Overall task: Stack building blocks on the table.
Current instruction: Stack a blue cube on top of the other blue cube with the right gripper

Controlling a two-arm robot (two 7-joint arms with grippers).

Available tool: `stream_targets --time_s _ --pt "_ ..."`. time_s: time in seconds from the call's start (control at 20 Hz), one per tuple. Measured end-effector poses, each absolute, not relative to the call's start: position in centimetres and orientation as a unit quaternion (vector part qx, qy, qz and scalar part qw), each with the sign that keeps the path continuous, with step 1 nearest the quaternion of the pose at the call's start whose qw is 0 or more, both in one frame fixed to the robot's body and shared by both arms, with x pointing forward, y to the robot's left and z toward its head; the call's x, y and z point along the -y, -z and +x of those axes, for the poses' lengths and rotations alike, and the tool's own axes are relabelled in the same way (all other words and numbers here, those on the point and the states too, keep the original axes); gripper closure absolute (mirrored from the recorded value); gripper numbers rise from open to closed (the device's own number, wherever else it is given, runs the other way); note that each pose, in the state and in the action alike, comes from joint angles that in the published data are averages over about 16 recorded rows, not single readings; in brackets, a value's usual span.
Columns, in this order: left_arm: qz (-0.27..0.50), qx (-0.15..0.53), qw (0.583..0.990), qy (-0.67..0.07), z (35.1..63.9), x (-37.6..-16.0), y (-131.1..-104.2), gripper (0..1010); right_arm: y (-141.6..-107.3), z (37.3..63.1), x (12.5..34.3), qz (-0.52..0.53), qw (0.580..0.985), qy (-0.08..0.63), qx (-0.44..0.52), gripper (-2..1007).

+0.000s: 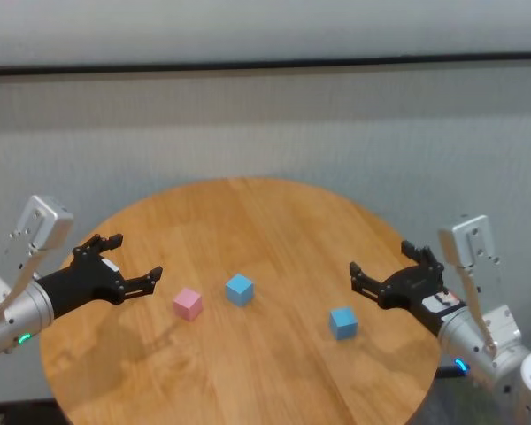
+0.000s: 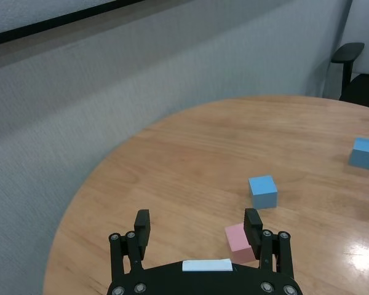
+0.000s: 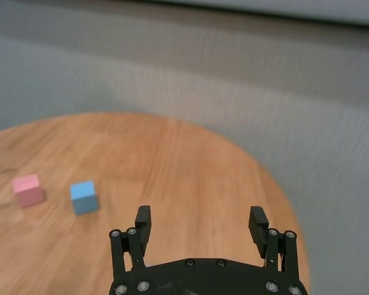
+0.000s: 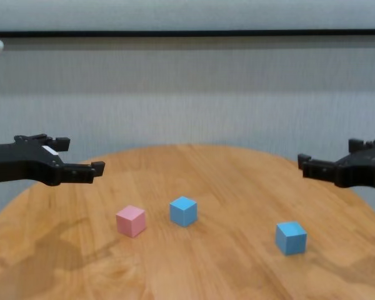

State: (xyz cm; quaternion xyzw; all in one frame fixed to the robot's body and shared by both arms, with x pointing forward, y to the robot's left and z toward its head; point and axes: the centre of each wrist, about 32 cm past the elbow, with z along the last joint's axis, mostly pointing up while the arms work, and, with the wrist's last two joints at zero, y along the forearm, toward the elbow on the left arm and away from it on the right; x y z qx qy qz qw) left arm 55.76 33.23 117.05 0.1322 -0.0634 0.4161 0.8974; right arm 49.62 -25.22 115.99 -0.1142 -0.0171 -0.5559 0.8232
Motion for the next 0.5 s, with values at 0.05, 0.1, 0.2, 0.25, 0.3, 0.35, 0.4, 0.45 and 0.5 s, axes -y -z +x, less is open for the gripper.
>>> stream_targets --time_s 0.05,0.1,0.2,0.25,0.3,0.35,0.4,0.45,0.5 --pt "0.132 0.063 0.897 -0.416 55.8 -33.2 -117.1 8 -116.1 49.6 24.9 -0.115 0.823 0.556 0.007 5" --pt "0.132 0.063 0.898 -0.416 55.8 -33.2 -117.1 8 -116.1 49.5 24.6 -0.117 0.822 0.557 -0.003 4" --pt "0.132 0.063 0.898 -0.416 55.8 -33.2 -117.1 8 -116.2 49.4 24.0 -0.122 0.82 0.559 -0.021 4" --pt "0.132 0.063 0.898 -0.416 55.8 -33.1 -117.1 8 -116.3 49.4 23.8 -0.124 0.818 0.56 -0.03 4" --pt "0.132 0.063 0.898 -0.416 55.8 -33.1 -117.1 8 -116.3 49.3 23.6 -0.127 0.817 0.562 -0.038 4" --pt "0.132 0.063 0.898 -0.416 55.8 -33.1 -117.1 8 -116.3 49.2 23.4 -0.131 0.815 0.563 -0.045 4" --pt "0.132 0.063 0.898 -0.416 55.8 -33.1 -117.1 8 -116.3 49.2 23.2 -0.134 0.813 0.564 -0.051 4" --pt "0.132 0.063 0.898 -0.416 55.9 -33.1 -117.1 8 -116.2 49.1 23.1 -0.137 0.811 0.565 -0.057 4" --pt "0.132 0.063 0.898 -0.416 55.9 -33.1 -117.1 8 -116.2 49.1 22.9 -0.141 0.81 0.566 -0.062 4"
